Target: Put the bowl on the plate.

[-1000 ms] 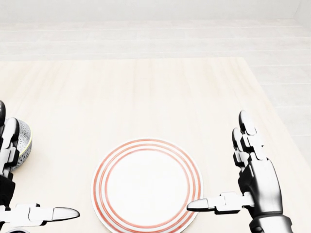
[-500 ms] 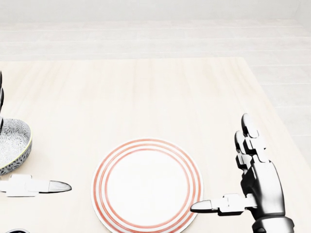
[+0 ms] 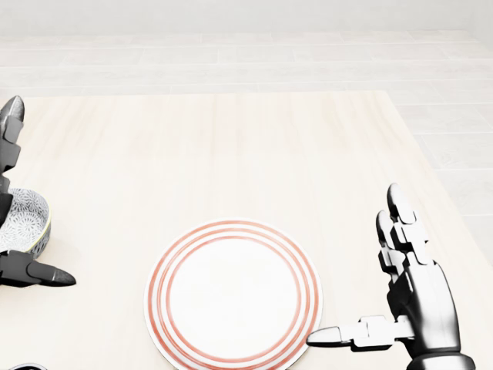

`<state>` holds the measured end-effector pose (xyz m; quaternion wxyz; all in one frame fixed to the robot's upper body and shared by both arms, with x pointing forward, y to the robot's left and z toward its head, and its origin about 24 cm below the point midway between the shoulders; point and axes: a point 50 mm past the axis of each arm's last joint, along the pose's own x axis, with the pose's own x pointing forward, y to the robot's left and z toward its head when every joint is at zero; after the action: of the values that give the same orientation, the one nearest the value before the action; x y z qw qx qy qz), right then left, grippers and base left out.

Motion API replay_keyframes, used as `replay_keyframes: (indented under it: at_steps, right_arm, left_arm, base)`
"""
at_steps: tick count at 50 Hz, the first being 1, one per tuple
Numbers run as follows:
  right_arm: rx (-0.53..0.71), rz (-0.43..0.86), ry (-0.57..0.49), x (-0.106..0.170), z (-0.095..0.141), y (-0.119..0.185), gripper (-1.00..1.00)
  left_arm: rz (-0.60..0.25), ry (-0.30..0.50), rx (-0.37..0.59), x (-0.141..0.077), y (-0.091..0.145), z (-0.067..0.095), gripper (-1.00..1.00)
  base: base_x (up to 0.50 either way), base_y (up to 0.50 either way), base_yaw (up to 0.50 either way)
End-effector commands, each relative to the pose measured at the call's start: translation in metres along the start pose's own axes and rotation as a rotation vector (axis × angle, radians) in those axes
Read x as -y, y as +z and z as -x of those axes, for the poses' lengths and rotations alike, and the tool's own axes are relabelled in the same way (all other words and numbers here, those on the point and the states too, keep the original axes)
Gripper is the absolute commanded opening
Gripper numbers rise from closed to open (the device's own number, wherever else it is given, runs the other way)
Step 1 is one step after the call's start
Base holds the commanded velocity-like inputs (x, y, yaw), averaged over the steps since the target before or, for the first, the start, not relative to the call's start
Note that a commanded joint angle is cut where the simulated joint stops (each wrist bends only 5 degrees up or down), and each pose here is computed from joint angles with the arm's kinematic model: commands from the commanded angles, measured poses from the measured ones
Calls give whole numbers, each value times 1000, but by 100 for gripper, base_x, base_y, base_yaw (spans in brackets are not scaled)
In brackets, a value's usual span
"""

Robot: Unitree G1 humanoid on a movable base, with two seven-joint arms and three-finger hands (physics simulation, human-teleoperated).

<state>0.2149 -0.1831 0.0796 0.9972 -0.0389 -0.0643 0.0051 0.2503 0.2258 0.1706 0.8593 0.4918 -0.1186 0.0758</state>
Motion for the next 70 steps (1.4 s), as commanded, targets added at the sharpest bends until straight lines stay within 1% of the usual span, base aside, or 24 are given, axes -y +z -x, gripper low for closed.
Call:
replay_keyframes:
  at_steps: [1, 5, 11, 17, 21, 24, 28, 31, 35, 37, 42, 44, 46, 60, 70]
  right_arm:
    - [0, 12, 4, -2, 1, -2, 100]
    - [-3, 15, 2, -1, 1, -2, 100]
    - [-4, 14, 0, 0, 1, -3, 100]
    - [-12, 19, 3, -2, 0, -8, 100]
    - [-12, 21, 6, -2, 1, -8, 100]
    - [-11, 21, 7, -2, 1, -8, 100]
    - [-13, 22, 7, -1, 1, -9, 100]
    - [-14, 23, 7, -1, 1, -10, 100]
    - [-15, 22, 8, -2, 0, -10, 100]
    - [-14, 22, 9, -2, 0, -11, 100]
    - [-19, 25, 11, -3, -1, -13, 100]
    - [-20, 27, 11, -3, -1, -14, 100]
    - [-20, 27, 11, -3, -1, -13, 100]
    - [-21, 34, 18, -5, 0, -13, 100]
    - [-18, 45, 17, -6, 1, -9, 100]
  left_arm:
    - [-215, -63, -105, 0, -19, -18, 100]
    - [-279, -49, -134, -7, -25, -26, 100]
    - [-308, -54, -173, -9, -34, -33, 100]
    - [-389, -85, -217, -6, -44, -38, 100]
    - [-423, -96, -235, -4, -47, -42, 100]
    - [-438, -114, -258, 0, -54, -44, 100]
    - [-456, -174, -296, 8, -64, -45, 100]
    - [-476, -182, -317, 13, -71, -48, 100]
    - [-485, -193, -326, 17, -74, -51, 100]
    - [-515, -193, -332, 24, -79, -51, 100]
    - [-518, -219, -357, 43, -91, -50, 100]
    - [-540, -238, -361, 46, -93, -49, 100]
    - [-563, -230, -362, 46, -95, -50, 100]
    - [-543, -227, -371, 48, -98, -50, 100]
    - [-532, -230, -387, 52, -104, -44, 100]
  base:
    - [0, 0, 0]
    - [0, 0, 0]
    - [0, 0, 0]
    - [0, 0, 0]
    - [0, 0, 0]
    - [0, 0, 0]
    - [0, 0, 0]
    - [0, 0, 0]
    - [0, 0, 0]
    - [0, 0, 0]
    - [0, 0, 0]
    - [0, 0, 0]
    - [0, 0, 0]
    - [0, 0, 0]
    - [0, 0, 0]
